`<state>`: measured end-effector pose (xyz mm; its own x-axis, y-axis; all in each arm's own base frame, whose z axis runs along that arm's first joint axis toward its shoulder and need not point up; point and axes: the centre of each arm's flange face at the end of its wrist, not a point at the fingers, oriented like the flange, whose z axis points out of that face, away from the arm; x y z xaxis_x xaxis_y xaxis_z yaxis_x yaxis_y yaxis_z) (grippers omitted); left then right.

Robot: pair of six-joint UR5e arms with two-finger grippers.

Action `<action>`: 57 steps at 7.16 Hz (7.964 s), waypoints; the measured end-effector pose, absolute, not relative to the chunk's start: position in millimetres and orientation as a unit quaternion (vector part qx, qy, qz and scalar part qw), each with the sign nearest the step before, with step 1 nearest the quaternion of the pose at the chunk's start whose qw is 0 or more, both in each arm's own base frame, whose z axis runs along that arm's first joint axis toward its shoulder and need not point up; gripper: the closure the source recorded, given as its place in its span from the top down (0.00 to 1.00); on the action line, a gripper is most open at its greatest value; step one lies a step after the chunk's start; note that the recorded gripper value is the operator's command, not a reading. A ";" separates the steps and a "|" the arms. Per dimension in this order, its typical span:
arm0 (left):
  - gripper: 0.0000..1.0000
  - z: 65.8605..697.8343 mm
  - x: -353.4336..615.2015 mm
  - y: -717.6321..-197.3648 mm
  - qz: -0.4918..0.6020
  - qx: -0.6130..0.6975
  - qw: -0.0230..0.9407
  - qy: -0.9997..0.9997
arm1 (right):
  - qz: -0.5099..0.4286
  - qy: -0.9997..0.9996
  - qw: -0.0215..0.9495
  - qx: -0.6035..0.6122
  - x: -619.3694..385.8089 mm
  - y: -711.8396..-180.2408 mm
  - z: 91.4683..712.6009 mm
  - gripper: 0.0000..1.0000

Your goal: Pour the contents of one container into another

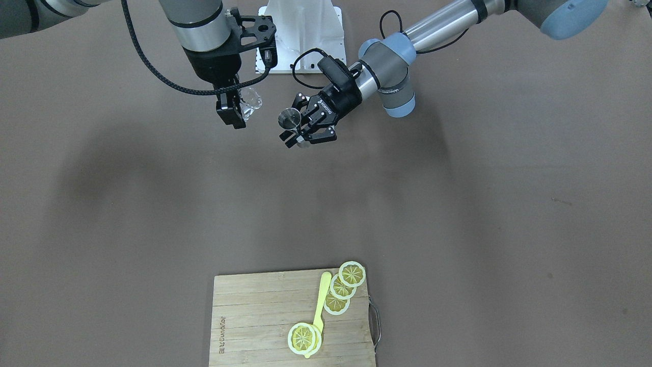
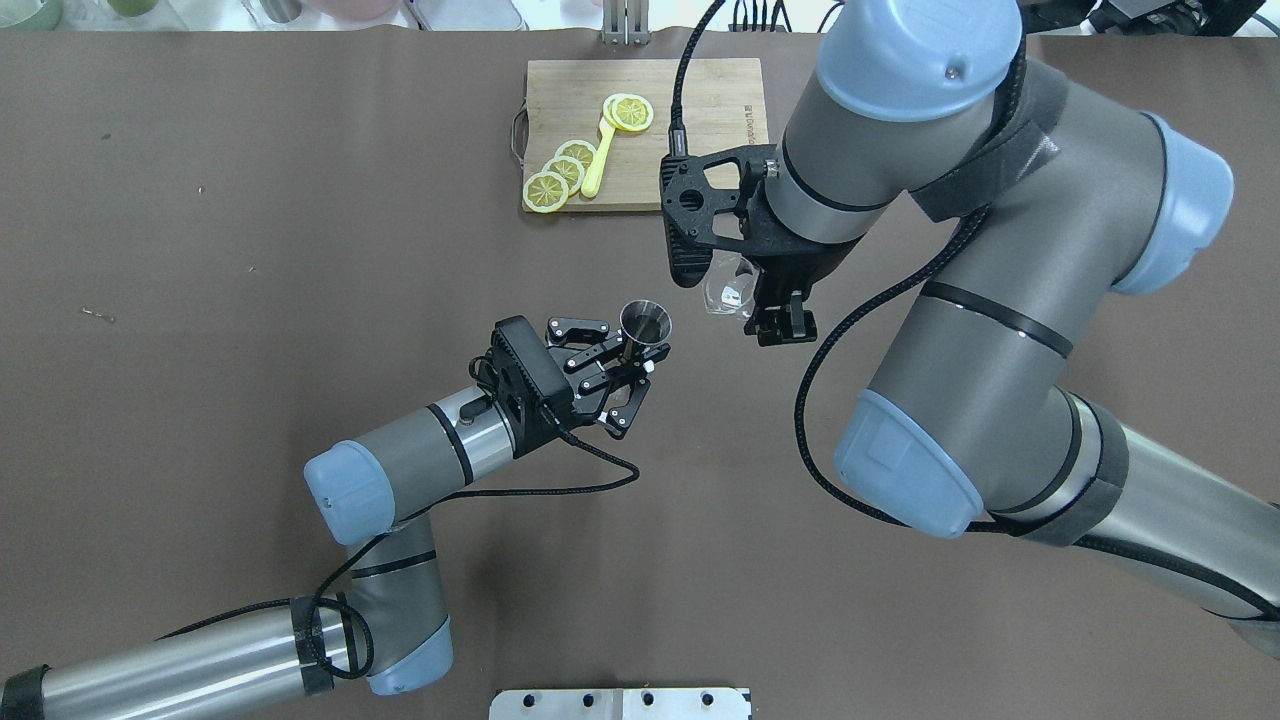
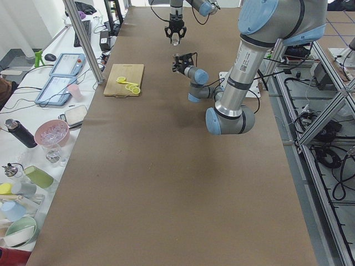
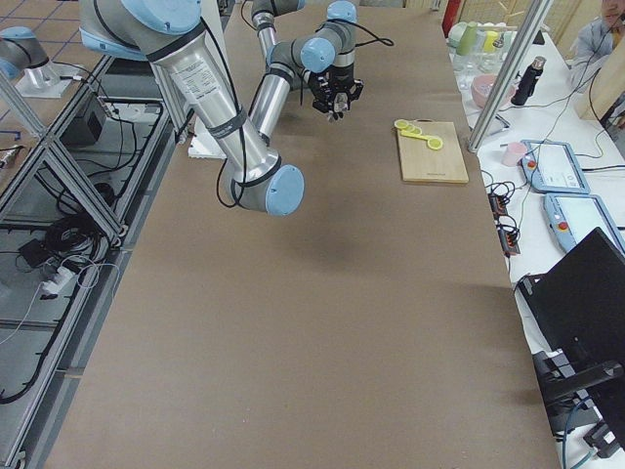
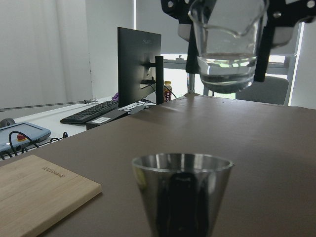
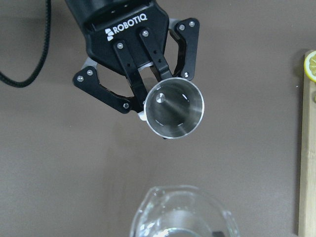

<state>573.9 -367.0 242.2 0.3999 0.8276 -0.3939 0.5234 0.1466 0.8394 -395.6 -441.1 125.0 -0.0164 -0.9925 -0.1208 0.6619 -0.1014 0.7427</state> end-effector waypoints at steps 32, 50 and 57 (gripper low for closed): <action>0.00 242.5 570.8 -368.1 0.130 0.643 0.540 0.527 | -0.734 -0.111 0.634 0.215 -464.5 -417.3 68.8 0.00; 0.00 241.9 571.9 -368.5 0.130 0.643 0.541 0.526 | -0.765 -0.081 0.609 0.194 -475.6 -438.7 51.5 0.00; 0.00 243.2 571.4 -368.3 0.130 0.643 0.541 0.527 | -0.766 -0.063 0.613 0.182 -479.1 -441.9 48.3 0.00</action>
